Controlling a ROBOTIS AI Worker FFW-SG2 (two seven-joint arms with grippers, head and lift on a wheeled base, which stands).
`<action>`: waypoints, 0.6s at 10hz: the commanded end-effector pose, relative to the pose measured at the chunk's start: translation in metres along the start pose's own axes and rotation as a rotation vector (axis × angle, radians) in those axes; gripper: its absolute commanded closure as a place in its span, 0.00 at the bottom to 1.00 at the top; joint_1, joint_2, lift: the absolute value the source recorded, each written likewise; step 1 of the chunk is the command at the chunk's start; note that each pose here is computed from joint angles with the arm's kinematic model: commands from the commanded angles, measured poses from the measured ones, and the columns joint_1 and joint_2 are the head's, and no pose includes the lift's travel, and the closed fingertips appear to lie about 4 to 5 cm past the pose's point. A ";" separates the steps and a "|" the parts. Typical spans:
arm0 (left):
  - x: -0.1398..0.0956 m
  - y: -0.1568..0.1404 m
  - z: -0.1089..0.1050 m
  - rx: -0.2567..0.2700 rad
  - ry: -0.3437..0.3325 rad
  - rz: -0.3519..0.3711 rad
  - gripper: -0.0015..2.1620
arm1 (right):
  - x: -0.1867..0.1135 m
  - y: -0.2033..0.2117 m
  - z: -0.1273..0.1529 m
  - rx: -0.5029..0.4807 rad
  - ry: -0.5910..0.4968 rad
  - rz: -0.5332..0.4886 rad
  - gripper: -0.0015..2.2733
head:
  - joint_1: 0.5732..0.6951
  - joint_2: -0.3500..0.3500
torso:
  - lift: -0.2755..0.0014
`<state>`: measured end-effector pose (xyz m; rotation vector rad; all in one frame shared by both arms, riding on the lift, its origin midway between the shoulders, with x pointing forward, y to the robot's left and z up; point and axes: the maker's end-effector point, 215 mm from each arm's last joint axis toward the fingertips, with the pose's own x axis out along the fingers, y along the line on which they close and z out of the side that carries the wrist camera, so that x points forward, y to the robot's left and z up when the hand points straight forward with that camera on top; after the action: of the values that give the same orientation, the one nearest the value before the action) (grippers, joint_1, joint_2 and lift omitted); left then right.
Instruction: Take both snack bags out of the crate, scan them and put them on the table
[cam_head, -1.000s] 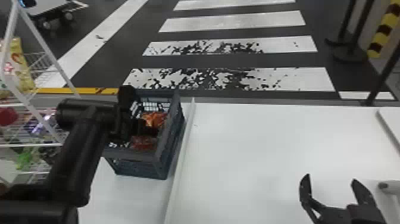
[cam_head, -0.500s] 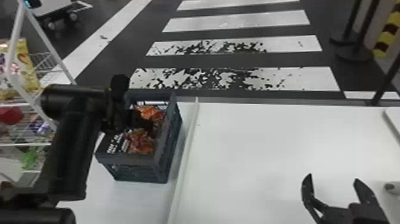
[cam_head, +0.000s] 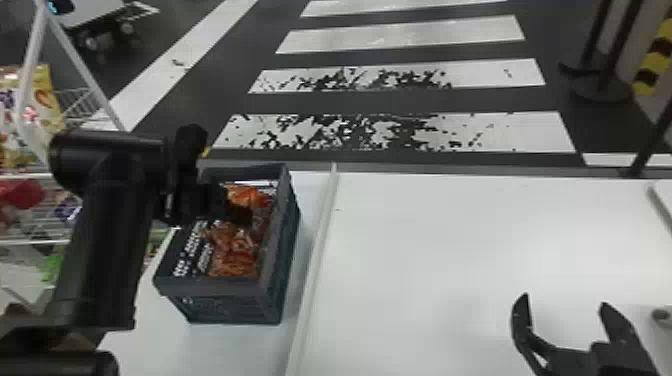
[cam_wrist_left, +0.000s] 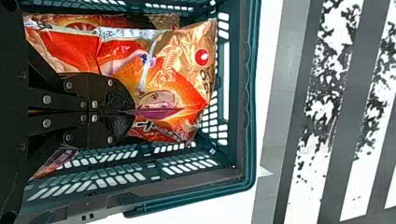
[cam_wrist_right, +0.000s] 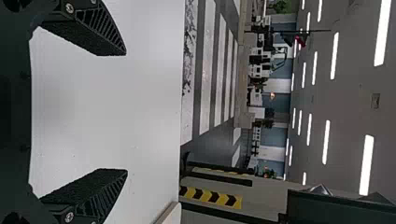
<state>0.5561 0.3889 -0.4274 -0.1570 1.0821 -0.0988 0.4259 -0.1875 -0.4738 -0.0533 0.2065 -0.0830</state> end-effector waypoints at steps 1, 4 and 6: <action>-0.007 0.003 -0.005 -0.010 0.019 0.003 0.99 | 0.001 0.001 -0.002 0.003 0.004 0.004 0.04 | 1.00 0.82 | 0.66; -0.040 0.004 0.014 -0.011 -0.005 0.005 0.99 | 0.001 0.001 -0.003 0.003 0.006 0.004 0.04 | 1.00 0.83 | 0.66; -0.056 0.005 0.032 -0.003 -0.038 -0.017 0.99 | 0.000 0.002 -0.004 0.002 0.009 0.005 0.04 | 1.00 0.84 | 0.66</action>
<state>0.5577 0.4007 -0.3686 -0.1728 1.0462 -0.1179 0.4257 -0.1860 -0.4778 -0.0507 0.2151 -0.0780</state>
